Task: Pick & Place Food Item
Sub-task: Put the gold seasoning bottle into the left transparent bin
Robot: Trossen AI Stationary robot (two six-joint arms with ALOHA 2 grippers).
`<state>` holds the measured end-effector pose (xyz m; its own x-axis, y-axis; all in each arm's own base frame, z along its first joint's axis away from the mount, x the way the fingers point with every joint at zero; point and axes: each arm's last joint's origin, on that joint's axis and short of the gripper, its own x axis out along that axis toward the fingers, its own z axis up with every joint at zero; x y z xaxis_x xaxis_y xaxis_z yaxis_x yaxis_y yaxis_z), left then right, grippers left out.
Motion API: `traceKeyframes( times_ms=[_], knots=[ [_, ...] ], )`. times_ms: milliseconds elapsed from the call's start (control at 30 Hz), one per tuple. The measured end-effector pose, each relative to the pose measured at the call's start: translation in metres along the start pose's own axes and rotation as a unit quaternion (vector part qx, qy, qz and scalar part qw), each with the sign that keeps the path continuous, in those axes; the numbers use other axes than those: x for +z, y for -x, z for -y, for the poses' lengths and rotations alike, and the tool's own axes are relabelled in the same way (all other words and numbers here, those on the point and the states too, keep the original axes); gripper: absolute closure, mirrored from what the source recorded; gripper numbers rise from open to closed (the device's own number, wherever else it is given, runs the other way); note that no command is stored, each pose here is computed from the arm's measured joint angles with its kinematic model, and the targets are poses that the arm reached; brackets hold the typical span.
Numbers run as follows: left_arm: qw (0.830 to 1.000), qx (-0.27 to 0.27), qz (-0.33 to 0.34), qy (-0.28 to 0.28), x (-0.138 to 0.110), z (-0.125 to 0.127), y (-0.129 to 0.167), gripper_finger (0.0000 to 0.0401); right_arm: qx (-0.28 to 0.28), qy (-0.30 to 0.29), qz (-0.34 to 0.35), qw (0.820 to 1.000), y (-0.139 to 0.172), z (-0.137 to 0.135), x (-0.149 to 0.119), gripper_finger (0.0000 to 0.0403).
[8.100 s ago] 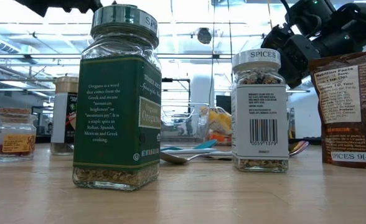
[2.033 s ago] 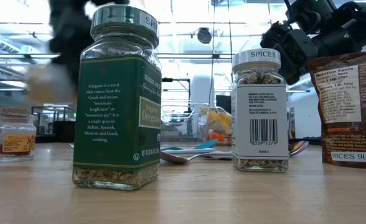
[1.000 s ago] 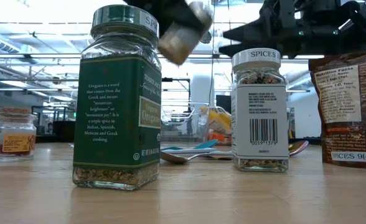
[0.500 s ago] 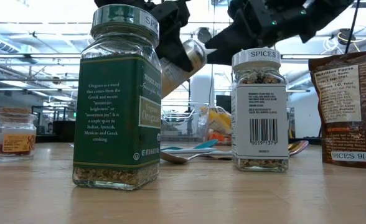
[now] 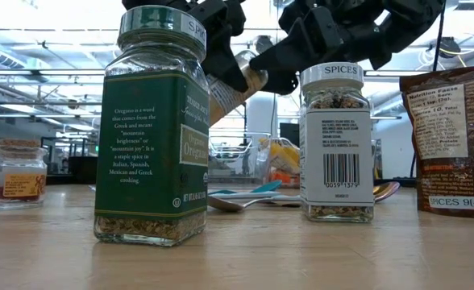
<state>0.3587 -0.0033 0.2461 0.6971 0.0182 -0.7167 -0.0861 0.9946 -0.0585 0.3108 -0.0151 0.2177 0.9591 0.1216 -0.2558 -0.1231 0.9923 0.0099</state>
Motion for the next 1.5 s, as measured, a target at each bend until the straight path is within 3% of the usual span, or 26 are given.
traceKeyframes(
  times_ms=[267,533,767,967,1067,1267,1367,1500],
  knots=[
    [1.000,-0.001,0.000,0.001,0.000,0.000,0.000,0.0125,0.001,0.001,0.005,1.000,0.000,0.000,0.001,0.0032],
    [1.000,-0.015,0.007,0.003,0.001,0.001,0.000,0.0125,0.020,0.000,-0.003,1.000,0.000,-0.001,-0.001,0.0148],
    [1.000,-0.016,0.006,0.014,0.001,0.002,0.000,0.0120,0.026,0.006,-0.002,1.000,0.000,-0.001,-0.001,0.0148],
    [1.000,-0.021,0.013,0.018,0.003,0.004,0.005,0.0033,0.027,0.011,-0.022,0.999,0.003,-0.001,-0.003,0.0148],
    [0.999,-0.021,0.028,0.024,0.007,0.002,0.019,0.0010,0.007,0.009,-0.024,1.000,0.010,0.001,0.002,0.0148],
    [0.996,-0.018,0.086,-0.015,0.018,0.000,0.061,0.0032,-0.009,0.009,-0.017,1.000,0.032,-0.001,0.012,0.0148],
    [0.989,-0.018,0.139,-0.036,0.019,0.000,0.073,0.0043,-0.024,0.004,0.023,0.999,0.049,-0.004,0.013,0.0148],
    [0.978,-0.003,0.202,-0.050,0.002,-0.008,0.071,0.0049,-0.060,-0.012,0.098,0.993,0.073,-0.007,0.002,0.0148]
  ],
)
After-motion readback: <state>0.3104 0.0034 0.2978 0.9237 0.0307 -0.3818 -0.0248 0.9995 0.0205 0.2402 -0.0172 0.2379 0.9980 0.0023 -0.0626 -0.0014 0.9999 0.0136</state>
